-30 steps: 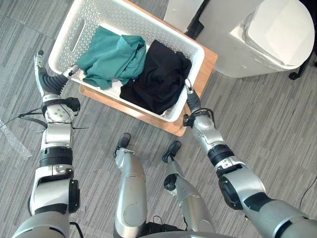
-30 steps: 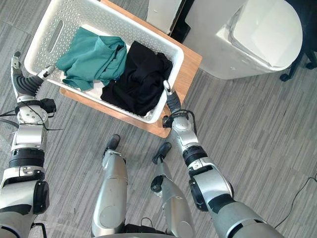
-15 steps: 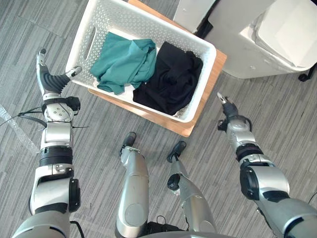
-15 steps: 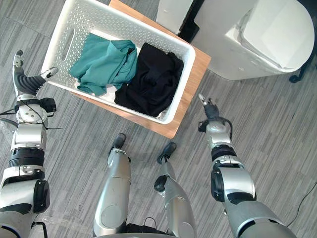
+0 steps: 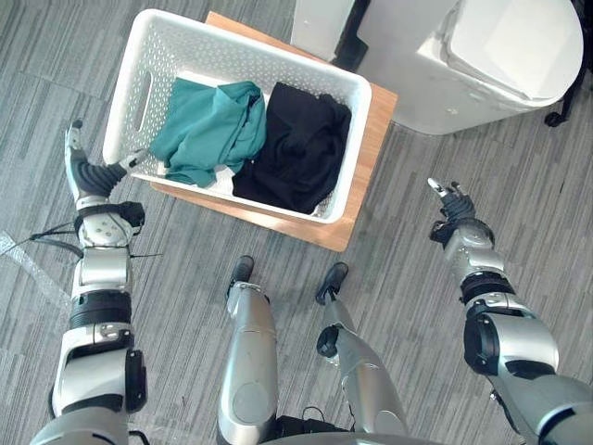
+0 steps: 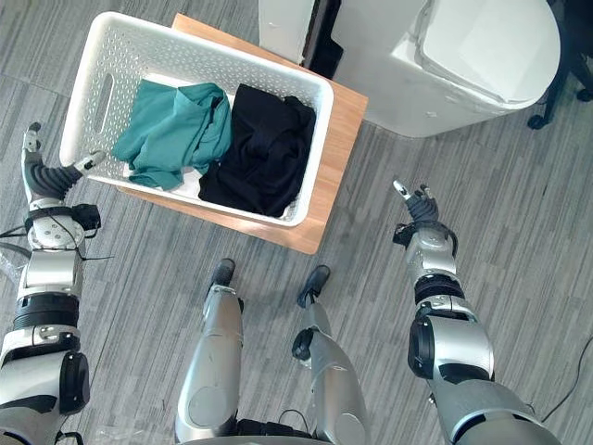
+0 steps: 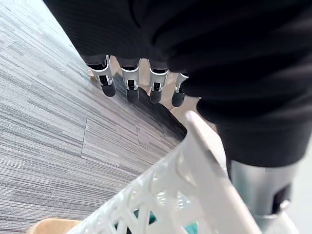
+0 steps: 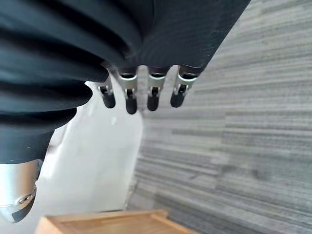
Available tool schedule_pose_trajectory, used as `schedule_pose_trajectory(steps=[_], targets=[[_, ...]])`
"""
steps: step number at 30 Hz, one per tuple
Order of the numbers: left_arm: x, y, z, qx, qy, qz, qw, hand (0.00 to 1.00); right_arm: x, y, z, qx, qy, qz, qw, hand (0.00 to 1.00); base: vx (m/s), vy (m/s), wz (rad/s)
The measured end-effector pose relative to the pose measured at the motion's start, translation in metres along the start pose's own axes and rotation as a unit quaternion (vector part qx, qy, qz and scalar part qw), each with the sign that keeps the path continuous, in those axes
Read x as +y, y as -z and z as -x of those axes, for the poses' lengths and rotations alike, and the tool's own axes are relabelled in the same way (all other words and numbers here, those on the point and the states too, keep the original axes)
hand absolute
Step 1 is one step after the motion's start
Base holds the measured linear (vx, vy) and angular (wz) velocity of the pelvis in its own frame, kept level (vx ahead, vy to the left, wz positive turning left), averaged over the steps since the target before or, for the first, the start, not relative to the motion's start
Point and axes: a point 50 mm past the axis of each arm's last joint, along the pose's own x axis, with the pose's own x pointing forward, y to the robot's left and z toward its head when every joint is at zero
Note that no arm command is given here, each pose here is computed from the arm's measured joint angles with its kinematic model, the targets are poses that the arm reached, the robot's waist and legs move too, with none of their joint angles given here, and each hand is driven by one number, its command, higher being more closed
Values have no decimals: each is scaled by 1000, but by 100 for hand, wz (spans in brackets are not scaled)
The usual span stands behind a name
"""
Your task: Pick up the laundry basket with both hands and put the clothes into the washing machine.
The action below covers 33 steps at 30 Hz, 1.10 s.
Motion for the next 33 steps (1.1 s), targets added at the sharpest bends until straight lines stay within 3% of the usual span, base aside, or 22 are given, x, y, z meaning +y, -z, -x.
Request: schedule_pose_trajectory(steps=[6,9,14,23,33], targets=[[10,10,10,0,-9,-19,1000,0,53,-50,41,-192,-98,3,976,0,13,42,-4],[10,8,9,-5,-10,-27,1000,0,95,-38,62,-193,-175,-10,965,0,1,46,-3],[10,9,9,-4,-9,-29,1000,0,132,-32,82,-190,-251,-27,949,0,-13,42,6],[9,8,9,-5,-8,-29,1000,0,149,-16,77,-139,-267,-27,953,0,6,49,7],[9,-3,9,-28,-16,-22,999,0,161,-31,57,-122,-236,-17,964,0,-6,23,2]])
